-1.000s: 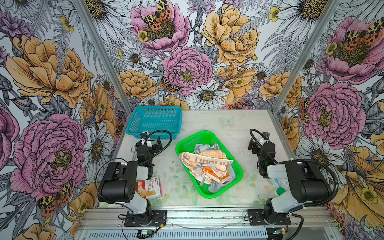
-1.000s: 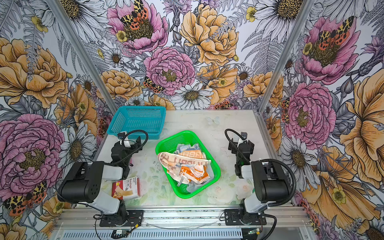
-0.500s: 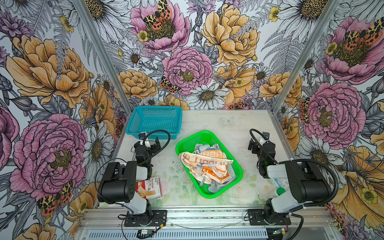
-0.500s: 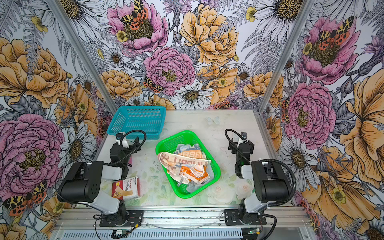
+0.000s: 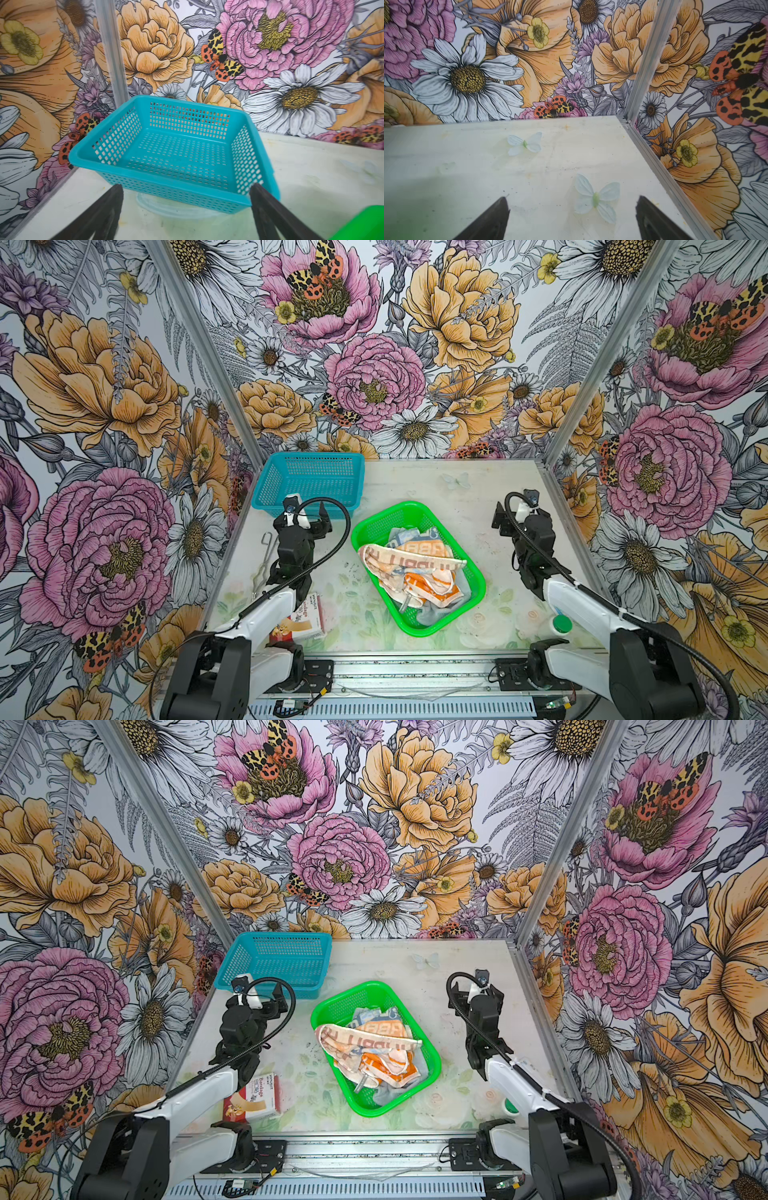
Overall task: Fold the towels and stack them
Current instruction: 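Reach the right gripper to the green basket while the left arm moves forward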
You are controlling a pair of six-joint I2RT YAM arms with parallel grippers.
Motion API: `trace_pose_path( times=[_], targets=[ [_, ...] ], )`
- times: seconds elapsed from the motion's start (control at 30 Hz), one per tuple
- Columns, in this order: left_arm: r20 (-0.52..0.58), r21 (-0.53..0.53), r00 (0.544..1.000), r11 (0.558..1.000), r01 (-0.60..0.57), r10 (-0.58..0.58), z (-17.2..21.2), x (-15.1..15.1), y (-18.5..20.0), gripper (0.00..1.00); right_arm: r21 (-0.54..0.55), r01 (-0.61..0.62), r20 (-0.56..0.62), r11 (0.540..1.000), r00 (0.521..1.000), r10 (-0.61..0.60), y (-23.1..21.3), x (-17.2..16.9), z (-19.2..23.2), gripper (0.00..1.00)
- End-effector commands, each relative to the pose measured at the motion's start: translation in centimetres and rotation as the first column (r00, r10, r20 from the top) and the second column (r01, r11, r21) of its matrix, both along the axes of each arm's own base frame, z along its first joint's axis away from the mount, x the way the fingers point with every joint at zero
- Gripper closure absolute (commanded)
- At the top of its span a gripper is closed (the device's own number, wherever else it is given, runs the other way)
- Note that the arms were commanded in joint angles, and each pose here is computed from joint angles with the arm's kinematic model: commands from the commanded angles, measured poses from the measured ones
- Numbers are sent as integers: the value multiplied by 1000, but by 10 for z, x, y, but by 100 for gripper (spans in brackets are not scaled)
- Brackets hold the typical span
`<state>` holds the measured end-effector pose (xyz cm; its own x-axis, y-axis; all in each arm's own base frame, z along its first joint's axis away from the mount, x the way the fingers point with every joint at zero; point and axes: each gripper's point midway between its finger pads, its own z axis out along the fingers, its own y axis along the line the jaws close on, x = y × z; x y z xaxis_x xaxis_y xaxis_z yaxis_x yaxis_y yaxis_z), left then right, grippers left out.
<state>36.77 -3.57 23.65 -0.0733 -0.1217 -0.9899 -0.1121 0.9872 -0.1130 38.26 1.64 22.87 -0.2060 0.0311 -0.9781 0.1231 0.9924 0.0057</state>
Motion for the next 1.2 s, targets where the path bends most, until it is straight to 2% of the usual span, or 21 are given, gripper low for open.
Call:
trace_pose_path(
  times=[0.0,0.07,0.1,0.17,0.27,0.4,0.47,0.53,0.6,0.73,0.93,1.17],
  targets=[
    [-271,-50,962,999,7,-20,-33,-35,-33,4,108,-90,-249,990,962,115,34,-29,-19,12],
    [-366,-165,922,984,74,-130,-42,-60,-65,10,136,-159,-296,978,935,193,61,-46,-17,19],
    [-400,-198,900,975,98,-172,-46,-71,-76,12,146,-176,-321,974,922,215,70,-54,-17,26],
    [-455,-205,869,972,111,-195,-50,-96,-88,14,216,-261,-361,941,874,326,100,-73,-17,42],
    [-528,-230,822,968,103,-213,-54,-124,-92,16,299,-427,-370,853,772,517,161,-101,-16,44],
    [-618,-327,731,940,96,-289,-60,-147,-97,15,293,-584,-430,757,627,650,238,-145,-21,44],
    [-638,-376,691,920,106,-341,-57,-159,-101,7,290,-644,-469,708,548,692,273,-168,-31,46],
    [-627,-399,691,910,109,-358,-50,-166,-96,1,262,-682,-499,683,510,701,297,-186,-38,47],
    [-601,-415,720,905,91,-348,-44,-166,-84,1,233,-699,-522,676,497,694,312,-197,-46,47],
    [-595,-486,705,871,68,-386,-46,-170,-73,2,231,-719,-566,655,448,692,334,-209,-64,49],
    [-600,-447,735,895,20,-316,-42,-174,-53,3,231,-714,-621,661,414,665,346,-226,-91,50],
    [-585,-452,745,892,29,-321,-36,-173,-53,3,166,-715,-686,679,411,600,355,-242,-114,52]
  ],
)
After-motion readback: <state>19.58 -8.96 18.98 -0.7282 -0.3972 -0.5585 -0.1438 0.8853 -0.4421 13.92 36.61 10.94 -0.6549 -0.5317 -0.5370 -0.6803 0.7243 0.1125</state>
